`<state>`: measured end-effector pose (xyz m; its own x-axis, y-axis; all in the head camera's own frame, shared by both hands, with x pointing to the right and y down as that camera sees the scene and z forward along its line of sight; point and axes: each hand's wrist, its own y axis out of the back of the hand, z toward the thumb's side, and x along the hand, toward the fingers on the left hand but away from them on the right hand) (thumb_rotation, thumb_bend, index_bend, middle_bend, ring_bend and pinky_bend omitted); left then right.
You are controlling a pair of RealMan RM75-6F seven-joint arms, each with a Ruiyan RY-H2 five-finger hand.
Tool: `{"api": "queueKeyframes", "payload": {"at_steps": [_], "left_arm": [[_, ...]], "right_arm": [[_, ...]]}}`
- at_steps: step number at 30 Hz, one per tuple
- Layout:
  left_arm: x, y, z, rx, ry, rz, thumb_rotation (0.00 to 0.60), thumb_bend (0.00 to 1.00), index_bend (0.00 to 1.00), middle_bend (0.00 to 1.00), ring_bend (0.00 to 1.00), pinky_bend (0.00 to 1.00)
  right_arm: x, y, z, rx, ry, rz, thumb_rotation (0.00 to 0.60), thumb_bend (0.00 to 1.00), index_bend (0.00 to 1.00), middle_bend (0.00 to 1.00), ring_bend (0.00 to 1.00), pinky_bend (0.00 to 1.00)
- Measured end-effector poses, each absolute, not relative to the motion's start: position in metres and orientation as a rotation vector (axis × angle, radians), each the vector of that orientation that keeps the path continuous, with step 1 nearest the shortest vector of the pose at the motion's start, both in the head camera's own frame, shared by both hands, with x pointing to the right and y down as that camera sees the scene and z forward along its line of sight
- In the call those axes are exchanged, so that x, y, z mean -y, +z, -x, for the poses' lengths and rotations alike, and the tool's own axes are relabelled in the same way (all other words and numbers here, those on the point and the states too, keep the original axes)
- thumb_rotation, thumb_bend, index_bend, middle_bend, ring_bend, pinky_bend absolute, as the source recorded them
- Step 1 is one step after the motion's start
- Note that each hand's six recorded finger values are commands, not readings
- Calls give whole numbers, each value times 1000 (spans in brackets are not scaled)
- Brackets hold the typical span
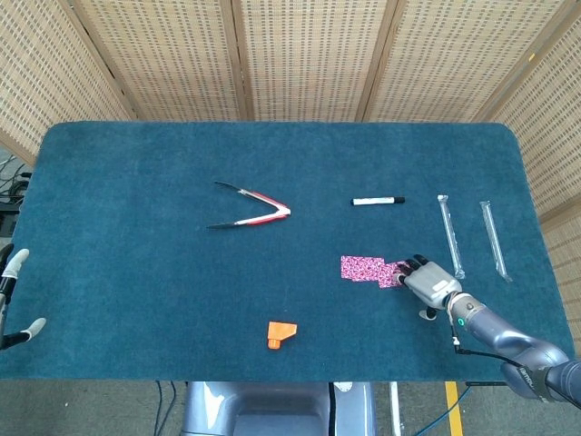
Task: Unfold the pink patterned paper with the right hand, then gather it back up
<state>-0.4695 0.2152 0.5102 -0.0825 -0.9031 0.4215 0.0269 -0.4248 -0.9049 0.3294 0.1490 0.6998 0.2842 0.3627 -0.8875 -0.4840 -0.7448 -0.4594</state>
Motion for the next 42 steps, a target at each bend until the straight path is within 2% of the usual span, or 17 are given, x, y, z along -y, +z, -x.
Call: {"api": "queueKeyframes", "payload": {"at_steps": [12, 21, 30, 42], "left_arm": [[-214, 511, 469, -989, -1607, 1452, 600, 136, 25, 0, 0, 0], [-215, 512, 468, -989, -1607, 1456, 600, 135, 25, 0, 0, 0], [-219, 510, 474, -999, -1623, 1446, 600, 135, 25, 0, 0, 0], [-221, 510, 475, -1002, -1623, 1444, 600, 136, 25, 0, 0, 0]], "right_arm": [[-155, 689, -346, -102, 1570, 1843, 600, 311, 151, 106, 0, 0], [-146, 680, -333, -76, 1514, 1834, 600, 311, 151, 106, 0, 0], [-143, 692, -322, -110, 1505, 1838, 600, 311, 151, 106, 0, 0], [-150, 702, -333, -144, 1539, 1819, 600, 311, 151, 106, 0, 0]]}}
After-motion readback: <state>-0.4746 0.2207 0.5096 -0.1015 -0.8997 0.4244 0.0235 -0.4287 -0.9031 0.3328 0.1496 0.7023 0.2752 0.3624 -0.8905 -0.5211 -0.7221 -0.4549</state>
